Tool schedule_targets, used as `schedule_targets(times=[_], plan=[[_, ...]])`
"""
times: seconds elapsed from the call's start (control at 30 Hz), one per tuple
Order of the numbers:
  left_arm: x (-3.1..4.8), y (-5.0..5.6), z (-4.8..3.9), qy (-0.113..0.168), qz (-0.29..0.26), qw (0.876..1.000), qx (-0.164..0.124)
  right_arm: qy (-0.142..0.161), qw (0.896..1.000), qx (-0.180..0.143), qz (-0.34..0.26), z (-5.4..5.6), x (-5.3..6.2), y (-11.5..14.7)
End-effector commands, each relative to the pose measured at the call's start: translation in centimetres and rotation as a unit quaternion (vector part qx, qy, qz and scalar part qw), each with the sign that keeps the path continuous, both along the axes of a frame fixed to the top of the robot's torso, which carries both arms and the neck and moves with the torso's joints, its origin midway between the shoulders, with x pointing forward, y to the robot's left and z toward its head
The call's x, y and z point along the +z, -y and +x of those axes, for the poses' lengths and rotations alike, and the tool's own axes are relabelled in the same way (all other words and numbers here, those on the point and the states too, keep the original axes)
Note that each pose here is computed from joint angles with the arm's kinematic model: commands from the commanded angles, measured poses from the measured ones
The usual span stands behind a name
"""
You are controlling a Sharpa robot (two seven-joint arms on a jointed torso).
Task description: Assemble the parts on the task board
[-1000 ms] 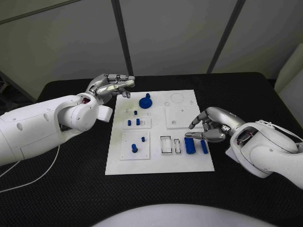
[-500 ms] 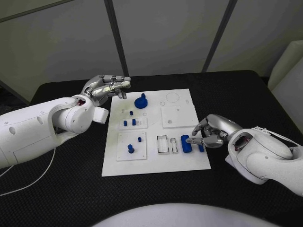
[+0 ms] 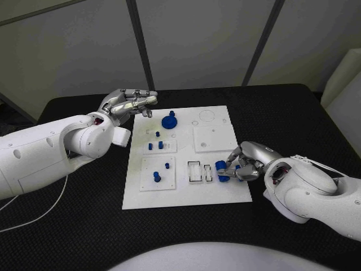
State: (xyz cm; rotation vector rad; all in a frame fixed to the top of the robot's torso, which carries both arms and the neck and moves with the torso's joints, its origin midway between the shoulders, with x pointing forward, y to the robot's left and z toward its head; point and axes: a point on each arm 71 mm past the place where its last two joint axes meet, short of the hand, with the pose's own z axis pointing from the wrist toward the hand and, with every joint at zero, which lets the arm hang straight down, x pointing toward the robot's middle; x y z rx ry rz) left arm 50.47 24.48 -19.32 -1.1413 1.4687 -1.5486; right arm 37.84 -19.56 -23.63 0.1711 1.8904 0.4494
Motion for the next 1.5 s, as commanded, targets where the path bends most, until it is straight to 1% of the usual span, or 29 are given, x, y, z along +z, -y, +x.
schedule_targets(times=[0.03,0.3,0.47,0.57,0.7,0.93,1.03,1.13,1.27,1.37,1.5], plan=[[0.12,0.2,-0.02,0.003,-0.005,1.0,-0.007,-0.006,1.0,0.002,-0.021,0.1,-0.3,-0.3],[0.1,0.1,-0.01,0.003,-0.005,1.0,-0.006,-0.031,0.998,0.006,-0.049,0.1,-1.0,-0.6],[0.1,0.1,-0.03,0.003,-0.004,1.0,-0.005,-0.028,0.998,0.001,-0.06,0.1,-1.2,-0.6],[0.11,0.0,-0.04,0.003,-0.004,1.0,-0.005,-0.017,0.998,-0.005,-0.055,0.1,-1.0,-0.6],[0.11,0.0,-0.05,0.003,-0.004,1.0,-0.005,0.009,0.999,-0.012,-0.029,0.0,-0.4,-0.7],[0.06,-0.1,-0.06,0.003,-0.004,1.0,-0.004,0.05,0.998,-0.015,0.027,-0.8,0.9,-1.2],[0.03,0.0,-0.05,0.002,-0.004,1.0,-0.005,0.062,0.997,-0.017,0.048,-1.1,1.5,-1.5],[0.02,0.1,-0.05,0.002,-0.005,1.0,-0.006,0.067,0.996,-0.017,0.062,-1.3,1.7,-1.8],[0.01,0.2,-0.05,0.002,-0.005,1.0,-0.007,0.063,0.995,-0.015,0.071,-1.3,1.7,-2.4],[0.01,0.2,-0.06,0.002,-0.006,1.0,-0.007,0.051,0.996,-0.01,0.071,-1.1,1.4,-3.0],[0.02,0.3,-0.09,0.002,-0.006,1.0,-0.009,0.024,0.998,0.001,0.063,-0.8,0.7,-4.1]])
